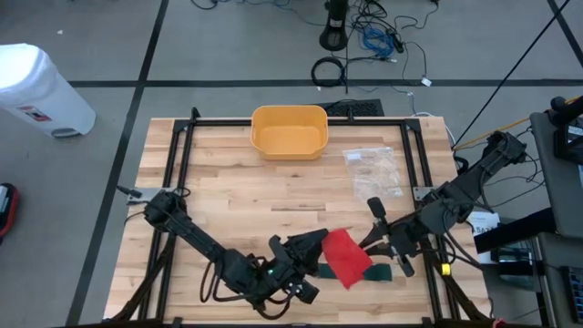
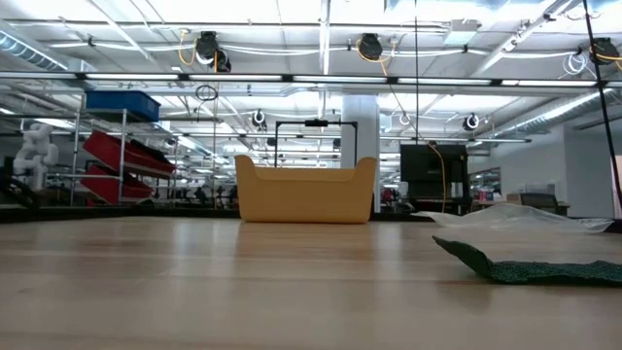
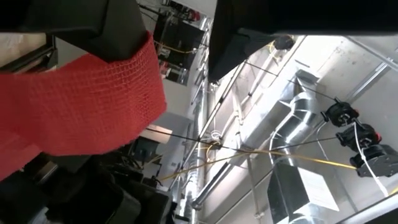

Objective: Roll bandage
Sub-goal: Roll the red bandage

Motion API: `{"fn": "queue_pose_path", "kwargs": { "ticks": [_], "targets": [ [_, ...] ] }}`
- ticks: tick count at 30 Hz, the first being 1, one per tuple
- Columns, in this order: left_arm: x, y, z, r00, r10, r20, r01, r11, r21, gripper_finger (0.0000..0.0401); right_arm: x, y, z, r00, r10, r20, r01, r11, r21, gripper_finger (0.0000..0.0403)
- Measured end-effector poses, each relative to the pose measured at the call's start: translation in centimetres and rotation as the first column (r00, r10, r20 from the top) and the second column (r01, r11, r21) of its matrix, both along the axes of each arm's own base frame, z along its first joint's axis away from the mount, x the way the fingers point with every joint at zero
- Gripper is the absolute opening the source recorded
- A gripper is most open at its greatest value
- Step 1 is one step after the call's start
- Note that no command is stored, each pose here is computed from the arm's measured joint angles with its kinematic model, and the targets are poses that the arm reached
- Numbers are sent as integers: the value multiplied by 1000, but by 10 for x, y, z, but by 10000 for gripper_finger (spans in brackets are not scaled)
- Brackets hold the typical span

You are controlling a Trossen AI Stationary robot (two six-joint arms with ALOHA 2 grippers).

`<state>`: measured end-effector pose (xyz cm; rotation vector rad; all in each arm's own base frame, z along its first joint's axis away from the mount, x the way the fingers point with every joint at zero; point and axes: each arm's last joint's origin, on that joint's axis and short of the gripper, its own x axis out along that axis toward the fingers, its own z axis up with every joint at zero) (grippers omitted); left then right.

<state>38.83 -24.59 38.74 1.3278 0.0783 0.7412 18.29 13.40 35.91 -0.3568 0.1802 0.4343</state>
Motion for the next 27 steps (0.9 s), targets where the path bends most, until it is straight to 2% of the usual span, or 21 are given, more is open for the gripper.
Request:
{"fn": "queue_pose_path", "kwargs": {
  "ticks": [8, 12, 18, 22, 27],
  "targets": [
    [0, 0, 0, 1000, -8, 9, 8, 1000, -13, 271, -3, 4, 0, 1000, 19, 1, -19, 1000, -1, 41],
    [-1, -3, 0, 1000, -22, 14, 22, 1000, -6, 304, -3, 3, 0, 1000, 14, 1, -14, 1000, -1, 41],
    [-4, -14, -3, 998, -48, -31, 49, 998, 30, 314, -5, 2, 2, 1000, 17, 9, -17, 1000, 5, 41],
    [-5, -13, -3, 999, -23, -45, 25, 999, 33, 314, -10, 2, 5, 999, 30, 21, -31, 999, 15, 41],
    [-5, 4, 5, 999, 33, 38, -33, 999, -19, 313, -15, 4, 8, 998, 51, 22, -52, 998, 44, 41]
  ]
}}
